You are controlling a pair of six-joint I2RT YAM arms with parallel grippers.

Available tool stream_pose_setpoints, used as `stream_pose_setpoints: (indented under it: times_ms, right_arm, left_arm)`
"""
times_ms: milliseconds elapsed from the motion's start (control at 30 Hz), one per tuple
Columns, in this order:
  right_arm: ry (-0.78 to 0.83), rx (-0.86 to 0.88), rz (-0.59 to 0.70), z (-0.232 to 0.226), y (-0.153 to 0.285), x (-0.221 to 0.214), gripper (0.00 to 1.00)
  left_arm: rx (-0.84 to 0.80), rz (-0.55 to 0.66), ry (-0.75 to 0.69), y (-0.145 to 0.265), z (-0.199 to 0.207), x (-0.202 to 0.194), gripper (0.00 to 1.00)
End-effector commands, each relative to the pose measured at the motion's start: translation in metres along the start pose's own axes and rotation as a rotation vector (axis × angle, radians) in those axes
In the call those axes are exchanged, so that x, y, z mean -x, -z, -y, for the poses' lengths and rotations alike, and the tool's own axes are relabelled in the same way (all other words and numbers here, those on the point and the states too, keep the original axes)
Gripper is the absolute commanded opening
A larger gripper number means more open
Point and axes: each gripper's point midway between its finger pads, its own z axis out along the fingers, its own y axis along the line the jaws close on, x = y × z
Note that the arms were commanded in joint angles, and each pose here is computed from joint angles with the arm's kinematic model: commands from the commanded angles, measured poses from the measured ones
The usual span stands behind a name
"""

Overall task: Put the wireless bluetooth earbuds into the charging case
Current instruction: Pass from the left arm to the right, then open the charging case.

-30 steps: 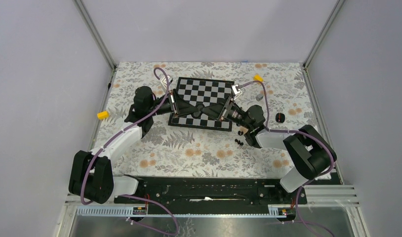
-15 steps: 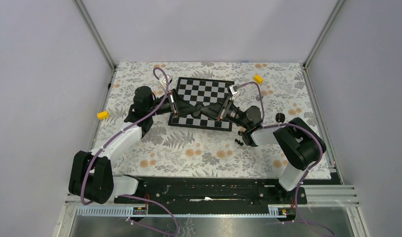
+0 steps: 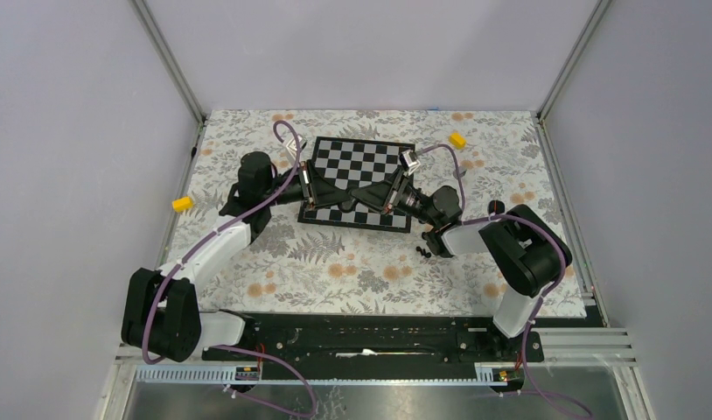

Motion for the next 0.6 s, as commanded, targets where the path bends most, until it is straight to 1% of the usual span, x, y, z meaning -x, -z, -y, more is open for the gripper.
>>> stream_pose_setpoints:
  times_ms: [0,67,233,567]
  right_arm:
    - [0.081,0.13,-0.013,-0.029,-0.004,0.001,0.0]
    - [0.074,0.128,-0.018,-0.028,-0.004,0.0,0.0]
    - [0.099,0.149,-0.048,-0.036,-0.002,-0.004,0.0]
    - [0.13,0.173,-0.084,-0.043,-0.002,-0.008,0.0]
  left_arm:
    - [-0.01,0.006,-0.075,0.003,0.023,0.012,0.14]
    - [0.006,-0.006,-0.079,0.002,0.021,0.013,0.2]
    - [-0.037,-0.002,-0.063,0.006,0.026,0.015,0.29]
    - [-0.063,0.048,-0.038,0.022,0.025,0.026,0.3]
